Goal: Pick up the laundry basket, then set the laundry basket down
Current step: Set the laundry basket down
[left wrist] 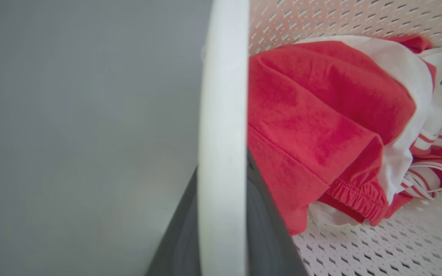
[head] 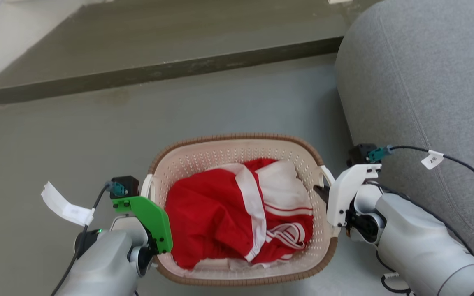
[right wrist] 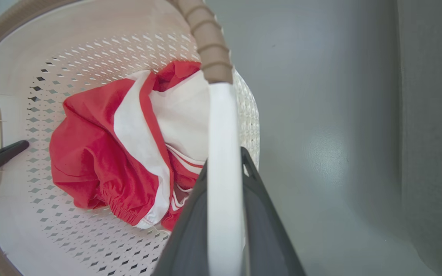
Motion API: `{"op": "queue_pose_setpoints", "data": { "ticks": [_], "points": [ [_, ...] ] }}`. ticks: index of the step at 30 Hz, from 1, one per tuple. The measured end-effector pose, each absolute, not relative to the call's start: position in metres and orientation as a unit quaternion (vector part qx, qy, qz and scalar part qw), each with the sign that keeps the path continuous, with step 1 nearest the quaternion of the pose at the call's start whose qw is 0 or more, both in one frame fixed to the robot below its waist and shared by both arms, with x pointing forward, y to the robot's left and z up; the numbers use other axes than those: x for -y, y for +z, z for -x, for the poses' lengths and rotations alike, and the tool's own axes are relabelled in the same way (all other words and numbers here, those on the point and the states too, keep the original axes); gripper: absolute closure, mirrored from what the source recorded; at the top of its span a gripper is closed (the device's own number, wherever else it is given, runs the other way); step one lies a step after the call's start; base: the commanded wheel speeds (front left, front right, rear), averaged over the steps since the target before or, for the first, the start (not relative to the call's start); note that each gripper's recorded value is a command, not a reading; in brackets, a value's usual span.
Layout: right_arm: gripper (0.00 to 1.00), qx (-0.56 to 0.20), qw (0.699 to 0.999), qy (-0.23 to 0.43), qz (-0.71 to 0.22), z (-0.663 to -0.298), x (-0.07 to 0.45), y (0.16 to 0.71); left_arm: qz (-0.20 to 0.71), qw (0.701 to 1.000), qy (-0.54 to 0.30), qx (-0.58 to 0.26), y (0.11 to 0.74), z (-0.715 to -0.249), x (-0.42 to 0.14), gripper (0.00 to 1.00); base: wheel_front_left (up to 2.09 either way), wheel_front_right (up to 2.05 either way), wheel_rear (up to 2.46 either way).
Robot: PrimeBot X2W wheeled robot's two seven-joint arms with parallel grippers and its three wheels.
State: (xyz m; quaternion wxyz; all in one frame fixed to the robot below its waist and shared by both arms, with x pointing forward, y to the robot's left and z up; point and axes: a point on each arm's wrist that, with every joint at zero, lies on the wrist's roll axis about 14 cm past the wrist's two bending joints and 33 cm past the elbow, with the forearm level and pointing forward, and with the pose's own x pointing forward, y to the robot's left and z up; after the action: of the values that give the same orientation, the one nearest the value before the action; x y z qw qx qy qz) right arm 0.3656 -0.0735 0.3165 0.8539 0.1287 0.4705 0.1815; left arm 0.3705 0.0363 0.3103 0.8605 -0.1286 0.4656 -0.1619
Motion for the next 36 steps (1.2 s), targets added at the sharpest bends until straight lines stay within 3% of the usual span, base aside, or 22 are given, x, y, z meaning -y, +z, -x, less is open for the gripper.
{"op": "queue_pose_setpoints", "data": {
  "ticks": [36],
  "points": [
    [1.00, -0.475, 0.850, 0.172, -0.149, -0.430, 0.074, 0.231, 0.145, 0.857, -0.133, -0.477, 0.219, -0.439, -0.036, 1.00, 0.00, 0.00, 0.00]
  ]
}}
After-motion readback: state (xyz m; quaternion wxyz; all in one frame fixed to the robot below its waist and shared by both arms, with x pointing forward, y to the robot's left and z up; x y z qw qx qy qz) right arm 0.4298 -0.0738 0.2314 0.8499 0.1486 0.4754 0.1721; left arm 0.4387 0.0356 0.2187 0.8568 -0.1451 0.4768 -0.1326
